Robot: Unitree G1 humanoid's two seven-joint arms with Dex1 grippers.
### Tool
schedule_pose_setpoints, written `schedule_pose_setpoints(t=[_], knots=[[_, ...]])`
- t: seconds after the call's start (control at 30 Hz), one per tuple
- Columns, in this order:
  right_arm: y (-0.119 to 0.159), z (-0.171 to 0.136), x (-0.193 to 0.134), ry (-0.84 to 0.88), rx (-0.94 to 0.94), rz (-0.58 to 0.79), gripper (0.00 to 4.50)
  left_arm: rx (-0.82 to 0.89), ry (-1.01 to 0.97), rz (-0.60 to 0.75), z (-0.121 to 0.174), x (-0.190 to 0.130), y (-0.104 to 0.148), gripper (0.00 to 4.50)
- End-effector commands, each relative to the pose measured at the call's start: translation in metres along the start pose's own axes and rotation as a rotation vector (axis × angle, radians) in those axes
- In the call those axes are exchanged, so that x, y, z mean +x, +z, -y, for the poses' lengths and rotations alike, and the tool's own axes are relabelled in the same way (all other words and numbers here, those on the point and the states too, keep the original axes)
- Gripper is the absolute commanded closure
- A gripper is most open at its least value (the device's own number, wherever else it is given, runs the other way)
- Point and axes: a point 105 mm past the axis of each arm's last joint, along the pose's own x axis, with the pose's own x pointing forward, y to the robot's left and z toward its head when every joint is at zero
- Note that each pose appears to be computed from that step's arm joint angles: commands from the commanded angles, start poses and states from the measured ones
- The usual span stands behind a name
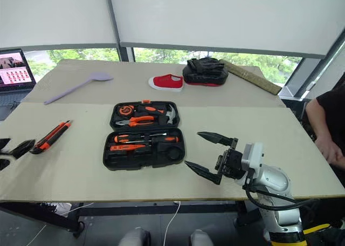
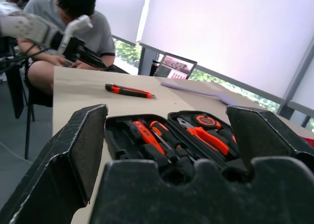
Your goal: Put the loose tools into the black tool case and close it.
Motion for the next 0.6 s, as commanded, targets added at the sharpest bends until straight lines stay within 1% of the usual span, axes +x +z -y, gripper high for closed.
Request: schedule_pose_setpoints(t=[0.03,0.1,0.13,0.23,0.33,0.37,0.5,0.53,0.6], knots=[[0.008,0.002,-0.002,0.0,-0.031,-0.001,0.0,0.039,0.031,-0.101,-0.01,0.026,0.0,0.06],[0.009,0.005,-0.005,-0.015,-0.043,-0.014,0.0,0.037,0.021,-0.147,-0.007,0.041,0.001,0.06],[0.01,0.006,-0.007,-0.022,-0.047,-0.02,0.0,0.041,0.01,-0.181,-0.004,0.047,-0.003,0.06],[0.012,0.006,-0.012,-0.035,-0.052,-0.037,0.0,0.053,0.019,-0.239,-0.003,0.056,-0.011,0.06],[0.013,0.005,-0.015,-0.045,-0.056,-0.052,0.0,0.027,0.013,-0.293,0.0,0.059,-0.02,0.06],[0.014,0.005,-0.016,-0.047,-0.058,-0.055,0.0,0.026,0.008,-0.308,0.001,0.06,-0.023,0.57],[0.016,0.005,-0.018,-0.057,-0.062,-0.066,0.0,0.006,-0.012,-0.348,0.002,0.056,-0.031,1.84],[0.017,0.005,-0.019,-0.058,-0.061,-0.069,0.0,-0.002,-0.028,-0.337,0.003,0.056,-0.031,2.31],[0.016,0.005,-0.019,-0.057,-0.061,-0.076,0.0,0.007,-0.131,-0.187,0.015,0.062,-0.011,2.84]])
